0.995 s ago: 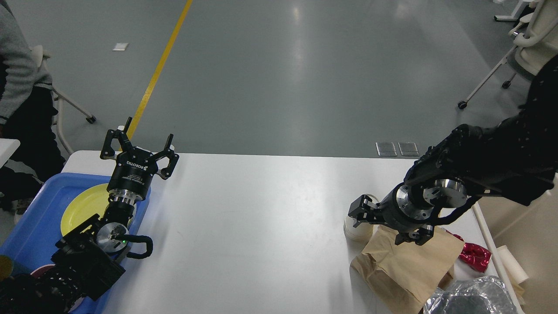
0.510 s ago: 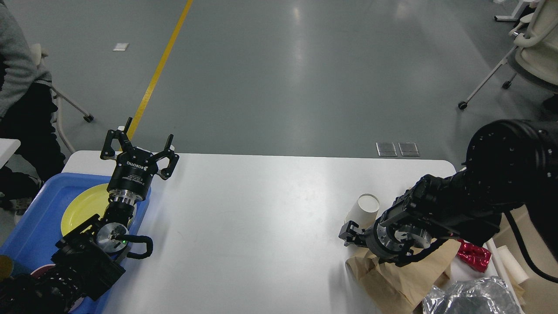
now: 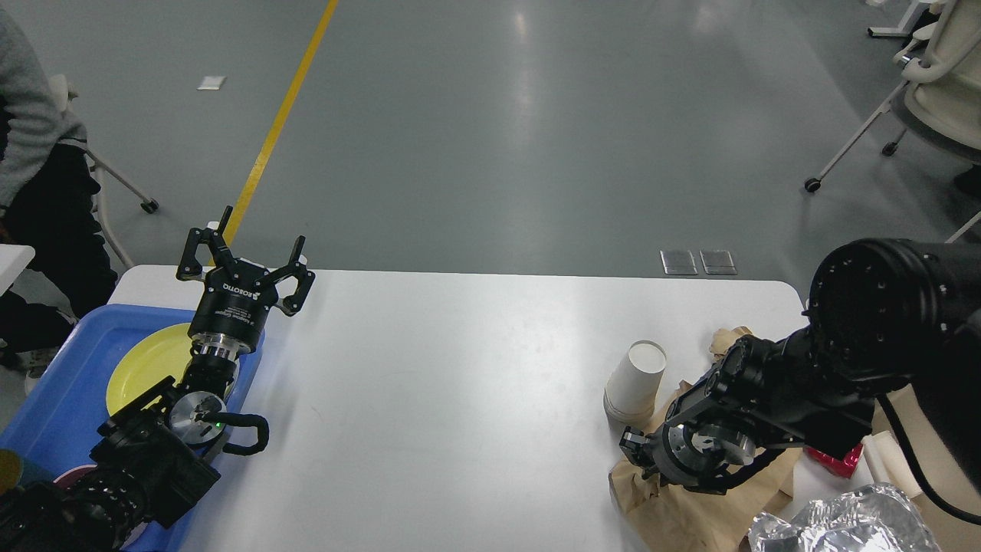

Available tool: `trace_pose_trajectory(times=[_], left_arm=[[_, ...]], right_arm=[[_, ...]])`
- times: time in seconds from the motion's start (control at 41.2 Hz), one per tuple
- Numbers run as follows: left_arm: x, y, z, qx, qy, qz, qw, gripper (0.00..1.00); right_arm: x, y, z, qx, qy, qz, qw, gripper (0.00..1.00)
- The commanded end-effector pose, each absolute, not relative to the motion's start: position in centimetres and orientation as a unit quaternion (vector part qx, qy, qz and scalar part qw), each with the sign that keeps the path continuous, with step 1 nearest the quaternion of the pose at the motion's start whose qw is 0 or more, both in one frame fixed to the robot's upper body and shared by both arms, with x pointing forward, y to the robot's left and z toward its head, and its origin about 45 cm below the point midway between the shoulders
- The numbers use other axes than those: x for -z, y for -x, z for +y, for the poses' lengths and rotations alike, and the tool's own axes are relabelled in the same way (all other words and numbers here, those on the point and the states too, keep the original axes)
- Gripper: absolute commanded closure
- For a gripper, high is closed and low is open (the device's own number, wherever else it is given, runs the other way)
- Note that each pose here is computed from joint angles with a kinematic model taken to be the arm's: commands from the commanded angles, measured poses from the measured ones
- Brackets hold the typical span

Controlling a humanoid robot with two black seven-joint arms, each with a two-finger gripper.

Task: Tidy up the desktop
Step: 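Lower the right gripper and grasp the brown paper bag, then carry the paper bag into the white bin and open the right gripper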

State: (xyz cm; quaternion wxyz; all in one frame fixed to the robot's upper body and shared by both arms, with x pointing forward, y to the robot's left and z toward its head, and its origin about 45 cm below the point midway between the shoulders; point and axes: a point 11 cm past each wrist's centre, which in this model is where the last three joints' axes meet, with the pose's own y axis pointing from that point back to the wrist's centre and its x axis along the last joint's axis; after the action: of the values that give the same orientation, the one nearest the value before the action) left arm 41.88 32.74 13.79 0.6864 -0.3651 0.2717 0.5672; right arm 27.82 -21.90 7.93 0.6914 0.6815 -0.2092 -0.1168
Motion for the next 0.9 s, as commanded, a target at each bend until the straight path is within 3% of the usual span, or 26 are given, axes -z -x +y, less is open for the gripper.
trace_pose_trajectory(times=[0.0,0.461,0.704,0.874], left_arm=[[-13.8,-41.9,32.7,-0.567,0.365,0.272,0.686,0.01],[-13.8,-41.9,32.7,-0.567,0.365,0.272,0.686,0.01],[-13.8,-41.9,32.7,-0.567,0.365,0.272,0.686,0.01],[-13.8,-41.9,32.7,-0.567,0.365,0.272,0.686,0.01]], right_arm=[[-8.5,-28.1,-21.7,0.112,-0.683,-0.214,0.69,1.0],[-16.3,-29.4,-24.1,0.122,-0.682,-0.244,0.678,1.0],[-24.4,-31.4,-25.8,0.127,-0.707,-0.243,0.652,1.0],[-32.6,-32.7,-25.1,0.096,-0.728,-0.22,0.642,1.0]])
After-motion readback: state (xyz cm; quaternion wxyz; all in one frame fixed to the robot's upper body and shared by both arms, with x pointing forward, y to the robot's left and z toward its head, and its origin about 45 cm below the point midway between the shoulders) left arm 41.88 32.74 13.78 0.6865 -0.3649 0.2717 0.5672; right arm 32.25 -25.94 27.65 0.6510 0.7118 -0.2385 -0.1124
